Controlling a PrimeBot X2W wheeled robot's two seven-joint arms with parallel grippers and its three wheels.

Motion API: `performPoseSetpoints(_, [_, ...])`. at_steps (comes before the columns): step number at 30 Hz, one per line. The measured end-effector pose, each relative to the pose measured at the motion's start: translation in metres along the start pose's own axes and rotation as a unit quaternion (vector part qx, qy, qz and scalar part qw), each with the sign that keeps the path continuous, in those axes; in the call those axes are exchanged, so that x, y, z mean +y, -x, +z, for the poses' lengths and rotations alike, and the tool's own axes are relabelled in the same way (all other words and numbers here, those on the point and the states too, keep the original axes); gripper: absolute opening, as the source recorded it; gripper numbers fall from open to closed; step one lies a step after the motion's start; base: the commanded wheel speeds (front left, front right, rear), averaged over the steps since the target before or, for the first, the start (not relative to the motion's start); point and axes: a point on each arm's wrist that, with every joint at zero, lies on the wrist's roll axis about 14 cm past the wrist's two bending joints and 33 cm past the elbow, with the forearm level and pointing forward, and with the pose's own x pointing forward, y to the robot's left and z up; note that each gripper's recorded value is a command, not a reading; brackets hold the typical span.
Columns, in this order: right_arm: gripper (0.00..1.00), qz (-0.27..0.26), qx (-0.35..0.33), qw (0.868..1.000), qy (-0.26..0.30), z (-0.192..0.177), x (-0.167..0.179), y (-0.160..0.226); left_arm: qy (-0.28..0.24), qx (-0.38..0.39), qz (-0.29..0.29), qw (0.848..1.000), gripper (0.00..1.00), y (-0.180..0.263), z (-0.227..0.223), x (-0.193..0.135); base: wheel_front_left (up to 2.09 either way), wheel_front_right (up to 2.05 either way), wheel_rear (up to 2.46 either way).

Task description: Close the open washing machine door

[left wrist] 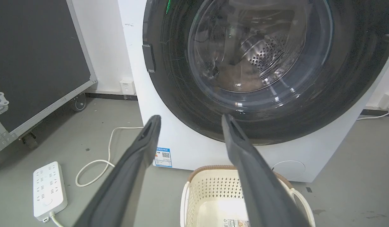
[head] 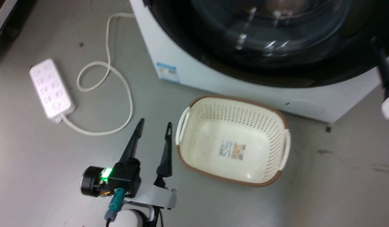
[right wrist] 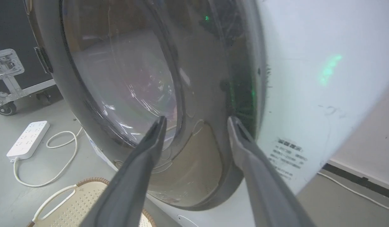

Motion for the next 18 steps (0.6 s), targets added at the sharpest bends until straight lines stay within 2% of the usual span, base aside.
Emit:
performPoseSetpoints(4, [1.00,-0.010,-0.007,1.000,-0.002,0.006,0.004,0.033,0.007,-0.008,-0.013,1.000,1.00,0.004,0.006,-0.004,0.00,0.00,0.00])
performPoseSetpoints(9, [1.00,-0.061,-0.050,0.997,-0.006,0.027,-0.005,0.085,0.016,-0.019,-0.026,0.999,1.00,0.007,0.014,-0.010,0.00,0.00,0.00])
performPoseSetpoints(18, [1.00,-0.144,-0.086,0.986,-0.025,0.031,0.009,0.182,0.023,-0.031,-0.067,0.997,1.00,0.015,0.024,-0.033,0.00,0.00,0.00])
